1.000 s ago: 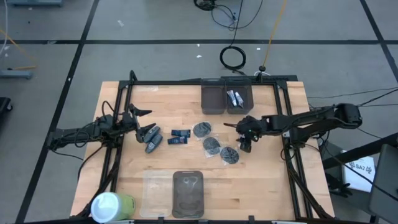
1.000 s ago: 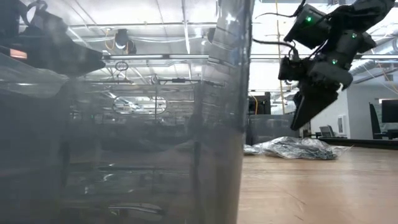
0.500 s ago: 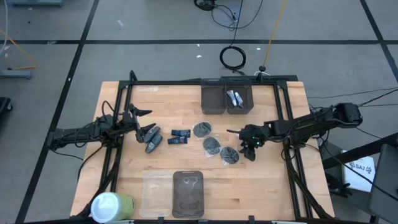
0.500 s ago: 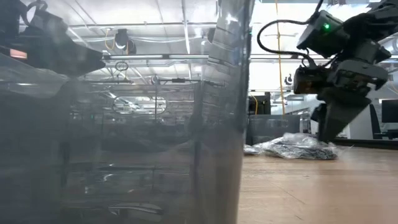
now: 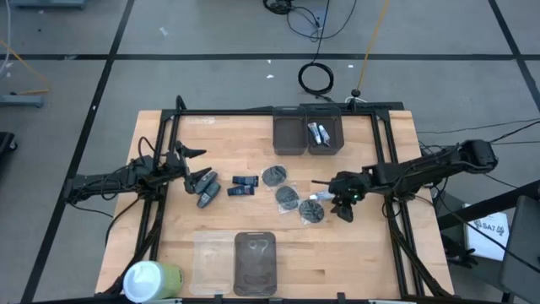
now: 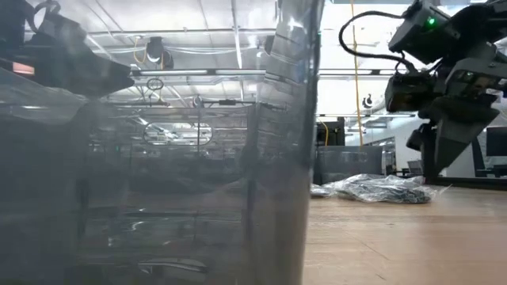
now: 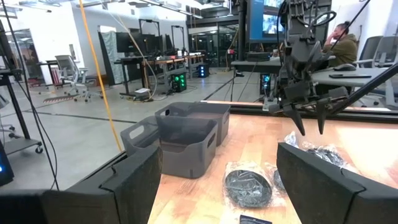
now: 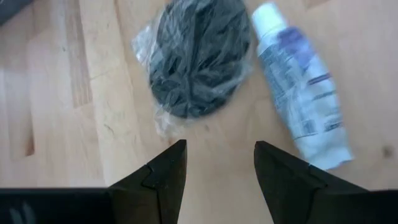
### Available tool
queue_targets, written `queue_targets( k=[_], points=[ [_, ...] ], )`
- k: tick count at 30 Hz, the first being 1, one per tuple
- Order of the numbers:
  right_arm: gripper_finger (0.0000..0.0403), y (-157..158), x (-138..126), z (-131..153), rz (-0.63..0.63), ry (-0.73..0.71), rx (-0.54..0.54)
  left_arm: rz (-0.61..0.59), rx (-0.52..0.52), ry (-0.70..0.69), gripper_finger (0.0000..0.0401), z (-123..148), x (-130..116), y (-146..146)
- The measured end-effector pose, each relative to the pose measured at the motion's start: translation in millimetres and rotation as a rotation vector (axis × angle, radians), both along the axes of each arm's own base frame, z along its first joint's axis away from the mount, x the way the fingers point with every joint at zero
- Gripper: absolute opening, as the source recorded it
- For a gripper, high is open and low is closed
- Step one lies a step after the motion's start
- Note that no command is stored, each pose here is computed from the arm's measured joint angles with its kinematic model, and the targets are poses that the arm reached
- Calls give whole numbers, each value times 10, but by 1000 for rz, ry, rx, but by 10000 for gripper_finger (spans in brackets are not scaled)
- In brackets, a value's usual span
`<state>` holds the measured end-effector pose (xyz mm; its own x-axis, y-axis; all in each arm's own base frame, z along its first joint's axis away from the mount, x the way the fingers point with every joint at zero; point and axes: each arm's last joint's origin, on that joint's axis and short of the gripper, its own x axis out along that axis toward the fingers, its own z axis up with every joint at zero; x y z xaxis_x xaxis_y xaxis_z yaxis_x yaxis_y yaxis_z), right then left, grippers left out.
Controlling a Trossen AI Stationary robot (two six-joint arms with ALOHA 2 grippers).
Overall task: Pick & Place Travel size toiletries
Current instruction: Put the toothpaste into the top right black bin
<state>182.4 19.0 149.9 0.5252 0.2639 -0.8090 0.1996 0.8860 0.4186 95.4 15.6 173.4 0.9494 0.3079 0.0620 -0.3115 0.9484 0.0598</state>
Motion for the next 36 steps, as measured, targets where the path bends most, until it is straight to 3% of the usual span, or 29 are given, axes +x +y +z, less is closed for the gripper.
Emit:
queue_targets(
  k=[9, 18, 21, 27, 36],
  points=[
    [176, -33, -89, 101, -8, -39, -89, 0, 0, 0, 310, 0, 0, 0],
    [176, -106, -102, 101, 22, -57, -409, 0, 0, 0, 310, 0, 0, 0],
    [182, -113, -54, 93, 51, -83, -472, 0, 0, 0, 310, 0, 0, 0],
    [206, -72, 103, -13, 135, -122, -422, 0, 0, 0, 310, 0, 0, 0],
    [222, -58, 198, -257, 188, -28, -416, 0, 0, 0, 310, 0, 0, 0]
  ],
)
